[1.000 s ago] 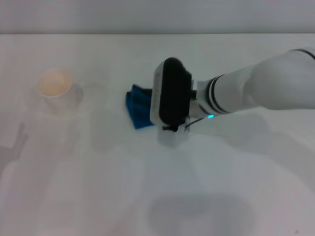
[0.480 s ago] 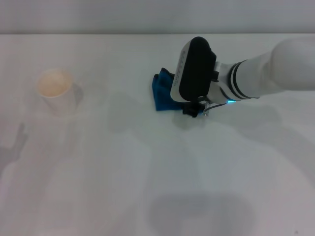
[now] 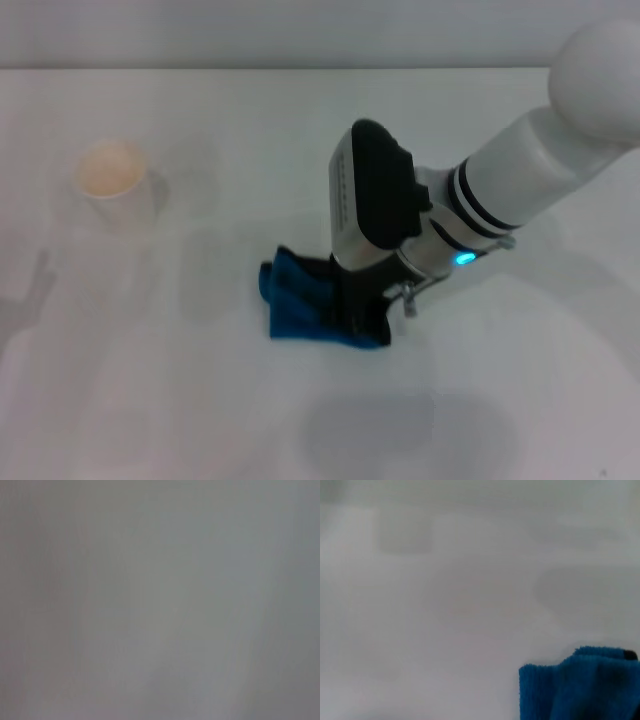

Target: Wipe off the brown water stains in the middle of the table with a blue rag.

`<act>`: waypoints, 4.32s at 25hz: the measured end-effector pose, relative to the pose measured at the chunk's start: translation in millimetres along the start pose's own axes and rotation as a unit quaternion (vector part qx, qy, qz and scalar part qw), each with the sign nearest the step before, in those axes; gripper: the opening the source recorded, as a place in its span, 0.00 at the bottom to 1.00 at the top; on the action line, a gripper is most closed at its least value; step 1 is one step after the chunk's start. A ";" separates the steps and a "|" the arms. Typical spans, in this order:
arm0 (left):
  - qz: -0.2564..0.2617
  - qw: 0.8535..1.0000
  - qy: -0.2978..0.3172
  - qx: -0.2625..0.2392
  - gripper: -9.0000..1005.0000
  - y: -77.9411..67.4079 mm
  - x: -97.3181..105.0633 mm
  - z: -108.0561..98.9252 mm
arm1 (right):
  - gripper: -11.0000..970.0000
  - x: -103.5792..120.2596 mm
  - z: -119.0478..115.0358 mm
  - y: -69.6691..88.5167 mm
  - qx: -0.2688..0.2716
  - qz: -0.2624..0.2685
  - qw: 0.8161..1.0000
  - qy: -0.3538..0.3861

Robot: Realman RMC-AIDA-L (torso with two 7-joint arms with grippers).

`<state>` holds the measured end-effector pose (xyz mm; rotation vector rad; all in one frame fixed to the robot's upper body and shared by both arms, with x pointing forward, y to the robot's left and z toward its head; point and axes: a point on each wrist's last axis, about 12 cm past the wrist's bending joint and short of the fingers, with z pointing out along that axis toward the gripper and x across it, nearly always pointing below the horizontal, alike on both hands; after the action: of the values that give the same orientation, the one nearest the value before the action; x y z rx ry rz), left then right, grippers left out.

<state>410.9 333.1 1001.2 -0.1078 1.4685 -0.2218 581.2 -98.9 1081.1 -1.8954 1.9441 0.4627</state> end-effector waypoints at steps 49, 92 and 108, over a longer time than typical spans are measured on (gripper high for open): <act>0.000 1.000 -0.005 0.006 0.86 -1.2 -1.5 5.2 | 0.08 136.5 -101.7 -40.6 0.112 0.187 0.968 0.128; 0.000 1.000 -0.014 0.003 0.86 -0.4 -3.6 5.4 | 0.86 126.6 -130.8 -34.9 0.170 0.247 0.930 -0.211; -0.001 1.000 -0.014 0.004 0.86 -1.1 -3.3 5.5 | 0.85 214.8 -123.2 -0.7 0.424 0.340 0.691 -0.476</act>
<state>415.9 332.4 1005.2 -0.1054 1.4405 -0.2269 573.6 -346.4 1083.4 -0.1585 1.5332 0.4624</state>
